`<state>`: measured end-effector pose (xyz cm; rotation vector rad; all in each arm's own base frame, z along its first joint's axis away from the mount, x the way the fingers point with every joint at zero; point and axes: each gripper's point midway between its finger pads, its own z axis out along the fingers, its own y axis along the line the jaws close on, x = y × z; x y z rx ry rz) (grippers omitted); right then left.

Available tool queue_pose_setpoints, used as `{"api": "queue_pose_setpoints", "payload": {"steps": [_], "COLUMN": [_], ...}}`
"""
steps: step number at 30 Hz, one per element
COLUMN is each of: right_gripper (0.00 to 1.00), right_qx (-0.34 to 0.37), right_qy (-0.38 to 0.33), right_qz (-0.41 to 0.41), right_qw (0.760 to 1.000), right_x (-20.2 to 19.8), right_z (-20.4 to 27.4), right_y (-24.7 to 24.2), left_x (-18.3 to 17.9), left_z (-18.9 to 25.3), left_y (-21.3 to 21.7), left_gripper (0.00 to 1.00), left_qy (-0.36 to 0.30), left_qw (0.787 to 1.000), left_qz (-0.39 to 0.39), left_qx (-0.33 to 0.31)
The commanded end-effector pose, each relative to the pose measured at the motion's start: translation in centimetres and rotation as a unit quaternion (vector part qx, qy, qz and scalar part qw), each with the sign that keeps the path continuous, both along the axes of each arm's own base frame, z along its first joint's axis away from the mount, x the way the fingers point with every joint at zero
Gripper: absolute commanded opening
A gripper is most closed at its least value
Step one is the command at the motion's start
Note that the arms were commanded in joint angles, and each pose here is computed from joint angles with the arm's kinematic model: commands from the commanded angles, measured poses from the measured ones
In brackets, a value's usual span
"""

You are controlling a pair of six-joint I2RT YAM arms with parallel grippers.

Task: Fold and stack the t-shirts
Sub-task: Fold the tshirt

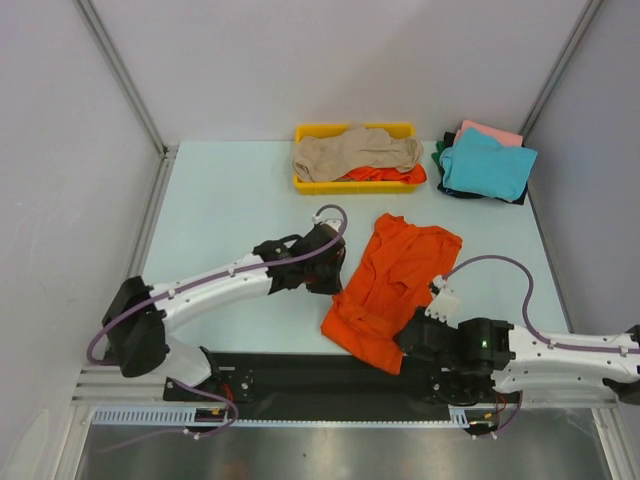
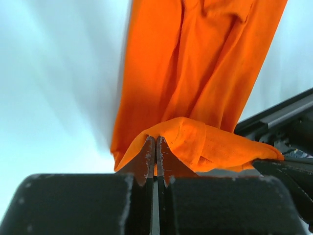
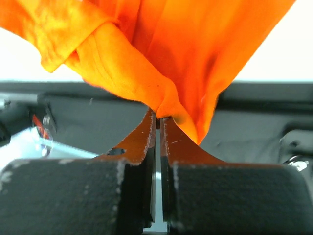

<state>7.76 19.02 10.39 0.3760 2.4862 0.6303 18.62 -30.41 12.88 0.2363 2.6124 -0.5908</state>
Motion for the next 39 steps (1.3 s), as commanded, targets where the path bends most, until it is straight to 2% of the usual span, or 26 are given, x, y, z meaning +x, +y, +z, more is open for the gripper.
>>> {"api": "queue_pose_setpoints", "payload": {"steps": [1,12,21,24,25,26,27,28,29,30,34,36,39], "right_gripper": [0.00,0.00,0.00,0.11,0.29,0.42,0.55,0.67,0.69,0.70,0.72,0.72,0.72], "right_qx": [-0.032,-0.065,-0.067,-0.071,-0.074,-0.074,-0.076,-0.080,-0.082,-0.093,-0.096,-0.078,-0.050], "right_qy": [-0.036,-0.042,-0.019,-0.005,-0.006,-0.003,-0.003,-0.004,-0.016,-0.016,-0.052,-0.064,-0.072], "right_qz": [-0.024,-0.046,-0.050,-0.056,-0.053,-0.059,-0.061,-0.063,-0.065,-0.070,-0.068,-0.044,-0.001], "right_qw": [0.999,0.996,0.996,0.996,0.996,0.996,0.995,0.995,0.994,0.993,0.992,0.994,0.996], "right_x": [2.8,7.2,8.3,8.6,8.8,9.0,9.4,9.6,10.4,10.6,11.7,11.5,10.3], "right_z": [0.0,-0.5,-2.7,-3.9,-4.1,-4.3,-4.3,-4.2,-3.3,-3.0,0.7,2.1,3.0], "right_y": [-1.7,-3.5,-4.1,-4.4,-4.5,-4.7,-4.7,-4.9,-5.0,-5.5,-5.5,-4.3,-1.0], "left_x": [2.7,6.3,8.2,8.7,8.9,9.6,9.9,10.2,11.3,11.7,13.3,13.8,14.0], "left_z": [1.6,-0.6,-2.8,-4.0,-4.4,-4.8,-4.9,-4.9,-4.7,-4.4,-2.4,-1.3,-0.4], "left_y": [-2.3,-4.4,-5.1,-5.4,-5.3,-5.6,-5.7,-5.5,-5.6,-5.5,-4.5,-3.5,-1.8], "left_gripper": [0.00,0.00,0.00,0.01,0.03,0.07,0.17,0.22,0.28,0.39,0.60,0.65,0.66], "left_qy": [-0.022,-0.002,0.013,0.026,0.033,0.038,0.042,0.047,0.044,0.043,0.029,0.015,0.004], "left_qw": [0.999,0.999,0.999,0.999,0.998,0.998,0.998,0.998,0.998,0.998,0.999,1.000,1.000], "left_qz": [-0.029,-0.035,-0.038,-0.040,-0.038,-0.035,-0.036,-0.034,-0.026,-0.025,-0.010,-0.002,0.008], "left_qx": [-0.022,-0.001,0.013,0.018,0.022,0.022,0.023,0.027,0.025,0.024,0.017,0.014,0.016]}}
